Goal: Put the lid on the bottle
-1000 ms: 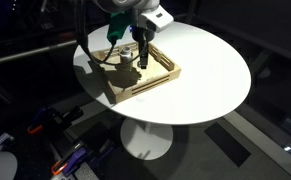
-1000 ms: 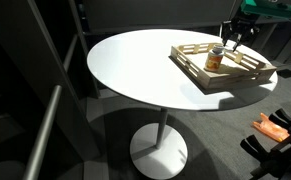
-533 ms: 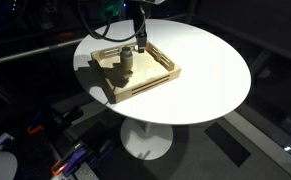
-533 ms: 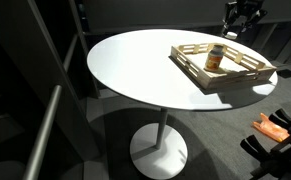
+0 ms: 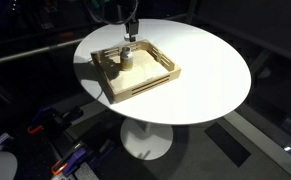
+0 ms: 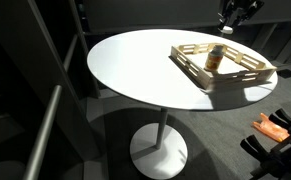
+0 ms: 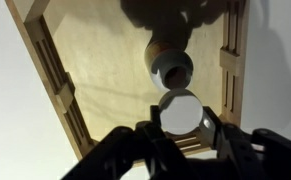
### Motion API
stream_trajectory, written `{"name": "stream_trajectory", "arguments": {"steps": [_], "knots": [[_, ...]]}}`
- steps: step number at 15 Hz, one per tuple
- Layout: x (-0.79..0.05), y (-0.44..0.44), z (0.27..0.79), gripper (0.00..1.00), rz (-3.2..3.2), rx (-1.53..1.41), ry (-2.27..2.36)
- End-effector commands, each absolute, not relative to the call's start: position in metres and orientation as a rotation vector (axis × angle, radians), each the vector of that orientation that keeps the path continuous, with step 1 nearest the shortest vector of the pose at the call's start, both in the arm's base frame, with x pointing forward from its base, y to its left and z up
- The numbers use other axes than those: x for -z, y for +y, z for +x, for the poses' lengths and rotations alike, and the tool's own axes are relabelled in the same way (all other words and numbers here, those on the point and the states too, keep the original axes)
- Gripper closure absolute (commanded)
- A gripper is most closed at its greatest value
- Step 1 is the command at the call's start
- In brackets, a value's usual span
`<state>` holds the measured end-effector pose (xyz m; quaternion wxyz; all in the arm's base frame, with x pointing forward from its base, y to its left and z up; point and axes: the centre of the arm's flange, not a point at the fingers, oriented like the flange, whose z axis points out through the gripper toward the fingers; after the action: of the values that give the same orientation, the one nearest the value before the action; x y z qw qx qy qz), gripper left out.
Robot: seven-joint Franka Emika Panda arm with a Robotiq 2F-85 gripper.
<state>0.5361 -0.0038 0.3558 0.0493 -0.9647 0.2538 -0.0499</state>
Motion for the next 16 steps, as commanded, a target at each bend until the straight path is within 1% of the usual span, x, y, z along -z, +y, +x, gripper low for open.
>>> {"name": "stream_trajectory", "arguments": {"steps": [1,2,3,10,11,16], "knots": [[-0.371,0.002,0.528,0.81,-2.931,0.120,0.680],[-0.358,0.002,0.535,0.81,-2.942,0.141,0.732],[-0.359,0.003,0.534,0.56,-2.941,0.139,0.726],[-0.356,0.002,0.534,0.56,-2.942,0.131,0.727],[-0.356,0.002,0.534,0.81,-2.942,0.130,0.727],[-0.345,0.001,0.526,0.81,-2.950,0.113,0.725]]}}
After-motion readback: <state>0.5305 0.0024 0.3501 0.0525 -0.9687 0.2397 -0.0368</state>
